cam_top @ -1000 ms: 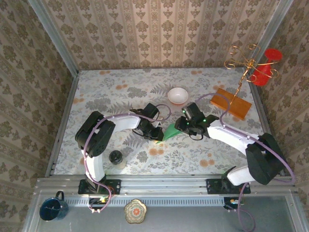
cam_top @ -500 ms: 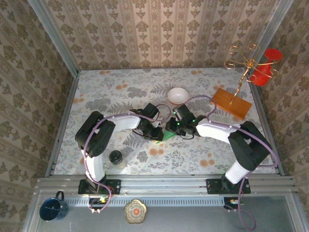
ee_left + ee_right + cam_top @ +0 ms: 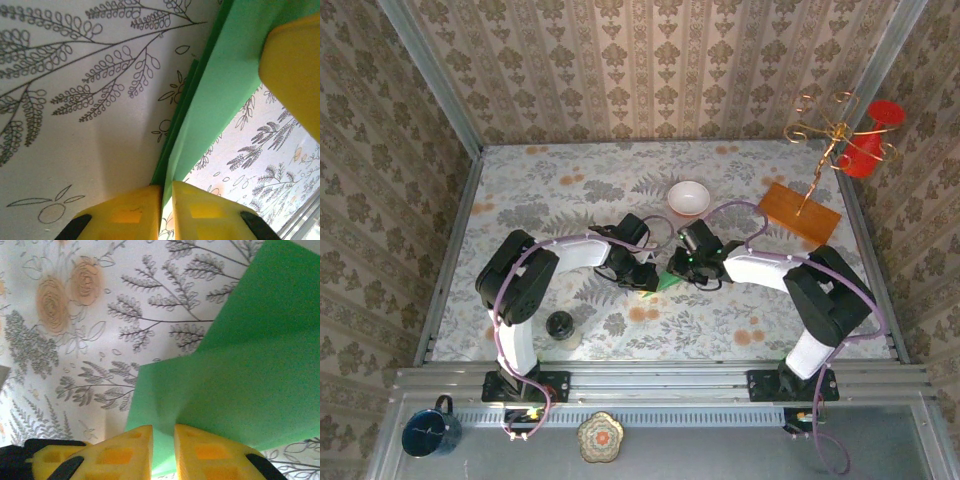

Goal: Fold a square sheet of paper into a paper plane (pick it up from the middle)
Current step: Fold the wing for the fifth time at the center of the table.

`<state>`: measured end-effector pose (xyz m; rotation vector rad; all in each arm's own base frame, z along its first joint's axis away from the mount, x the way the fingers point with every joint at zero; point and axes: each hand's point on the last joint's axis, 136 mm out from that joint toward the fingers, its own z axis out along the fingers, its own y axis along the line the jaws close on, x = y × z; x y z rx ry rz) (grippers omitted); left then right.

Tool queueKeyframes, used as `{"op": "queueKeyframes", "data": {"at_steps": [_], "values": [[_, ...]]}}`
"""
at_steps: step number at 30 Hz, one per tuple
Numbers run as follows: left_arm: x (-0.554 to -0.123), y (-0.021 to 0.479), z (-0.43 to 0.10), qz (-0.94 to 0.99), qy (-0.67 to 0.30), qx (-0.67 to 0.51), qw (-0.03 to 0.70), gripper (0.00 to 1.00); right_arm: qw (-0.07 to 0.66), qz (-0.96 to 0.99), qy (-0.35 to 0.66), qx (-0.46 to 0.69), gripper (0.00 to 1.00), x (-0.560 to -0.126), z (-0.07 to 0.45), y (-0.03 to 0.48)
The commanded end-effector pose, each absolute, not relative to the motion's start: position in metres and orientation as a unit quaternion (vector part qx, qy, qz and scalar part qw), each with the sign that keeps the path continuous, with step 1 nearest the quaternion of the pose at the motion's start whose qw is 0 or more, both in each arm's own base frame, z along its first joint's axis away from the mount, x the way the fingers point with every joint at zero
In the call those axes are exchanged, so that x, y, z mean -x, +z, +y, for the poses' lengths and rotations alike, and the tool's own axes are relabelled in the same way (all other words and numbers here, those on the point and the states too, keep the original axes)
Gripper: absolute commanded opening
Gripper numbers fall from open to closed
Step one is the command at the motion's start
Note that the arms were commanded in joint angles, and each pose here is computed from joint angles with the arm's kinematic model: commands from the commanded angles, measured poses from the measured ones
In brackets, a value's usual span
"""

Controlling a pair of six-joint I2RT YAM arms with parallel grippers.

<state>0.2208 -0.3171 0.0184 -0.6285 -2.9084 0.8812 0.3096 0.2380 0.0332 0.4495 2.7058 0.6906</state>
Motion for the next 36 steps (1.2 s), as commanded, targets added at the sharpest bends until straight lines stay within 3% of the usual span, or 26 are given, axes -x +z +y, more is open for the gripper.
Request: {"op": "queueKeyframes", "data": {"at_steps": [1,19,29,36], "values": [[-0.209,-0.006,-0.299,-0.948,0.249,0.192,0.049,0.17,0.152,0.95,0.211,-0.173,0.21,-0.307,0.224,0.017],[-0.214,0.009,-0.297,-0.945,0.265,0.187,0.033,0.19,0.131,0.958,0.181,-0.18,0.21,-0.293,0.206,-0.009],[-0.237,0.077,-0.293,-0.931,0.309,0.185,-0.059,0.33,0.12,0.958,0.202,-0.163,0.21,-0.291,0.204,-0.011],[-0.233,0.087,-0.337,-0.909,0.355,0.211,-0.06,0.23,0.114,0.957,0.215,-0.159,0.2,-0.292,0.208,-0.013]]}}
